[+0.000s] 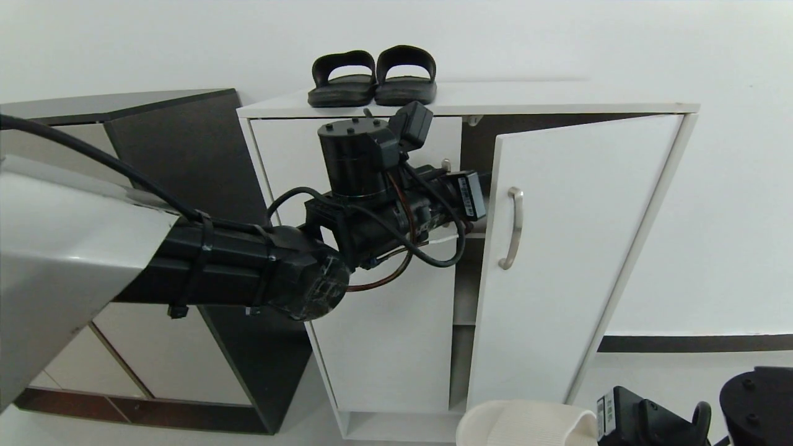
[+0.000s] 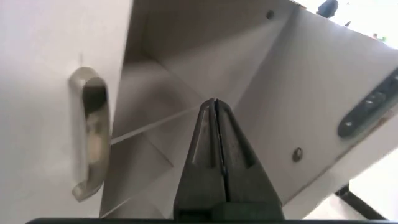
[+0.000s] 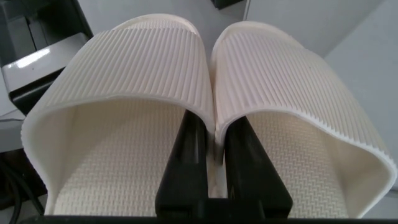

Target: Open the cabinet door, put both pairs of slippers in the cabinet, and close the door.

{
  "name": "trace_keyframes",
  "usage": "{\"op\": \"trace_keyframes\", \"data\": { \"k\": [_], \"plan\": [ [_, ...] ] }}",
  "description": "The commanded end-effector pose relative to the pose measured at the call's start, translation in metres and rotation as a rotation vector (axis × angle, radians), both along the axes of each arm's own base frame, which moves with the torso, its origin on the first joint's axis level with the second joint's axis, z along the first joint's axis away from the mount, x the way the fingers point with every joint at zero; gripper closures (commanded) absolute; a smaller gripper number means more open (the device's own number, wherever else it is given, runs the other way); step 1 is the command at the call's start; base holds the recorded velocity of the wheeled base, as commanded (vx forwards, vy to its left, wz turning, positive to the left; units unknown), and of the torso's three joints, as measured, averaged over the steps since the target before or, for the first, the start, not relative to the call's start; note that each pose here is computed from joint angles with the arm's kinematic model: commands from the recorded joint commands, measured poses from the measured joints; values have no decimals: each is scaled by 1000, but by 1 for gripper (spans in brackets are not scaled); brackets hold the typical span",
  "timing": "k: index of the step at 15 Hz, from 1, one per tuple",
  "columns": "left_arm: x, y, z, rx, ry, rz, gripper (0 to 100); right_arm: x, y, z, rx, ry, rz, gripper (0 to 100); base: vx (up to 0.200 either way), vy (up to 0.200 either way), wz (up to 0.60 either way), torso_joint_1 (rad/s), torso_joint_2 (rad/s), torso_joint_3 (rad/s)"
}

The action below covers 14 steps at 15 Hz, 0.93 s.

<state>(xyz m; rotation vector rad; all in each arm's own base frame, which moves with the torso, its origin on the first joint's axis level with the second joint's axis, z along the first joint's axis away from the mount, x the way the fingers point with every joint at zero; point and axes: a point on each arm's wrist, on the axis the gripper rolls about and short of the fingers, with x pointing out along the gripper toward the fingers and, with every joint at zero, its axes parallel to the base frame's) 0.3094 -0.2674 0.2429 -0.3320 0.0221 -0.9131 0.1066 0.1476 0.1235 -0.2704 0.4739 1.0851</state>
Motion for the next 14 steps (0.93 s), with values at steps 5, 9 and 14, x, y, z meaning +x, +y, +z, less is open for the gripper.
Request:
{"op": "trace_keyframes", "data": {
  "k": [5, 9, 14],
  "plan": [
    [-86, -39, -2, 0, 19, -101, 100, -4, 0, -3, -8, 4, 18, 100, -160, 0, 0, 4, 4, -2],
    [-46, 32, 21, -41, -16, 198, 100, 17, 5, 4, 19, 18, -94, 100, 0, 0, 0, 0, 0, 0],
    [-148, 182, 19, 108, -81, 593, 100, 77, 25, 20, 113, 38, -518, 100, 0, 0, 0, 0, 0, 0]
  ]
}}
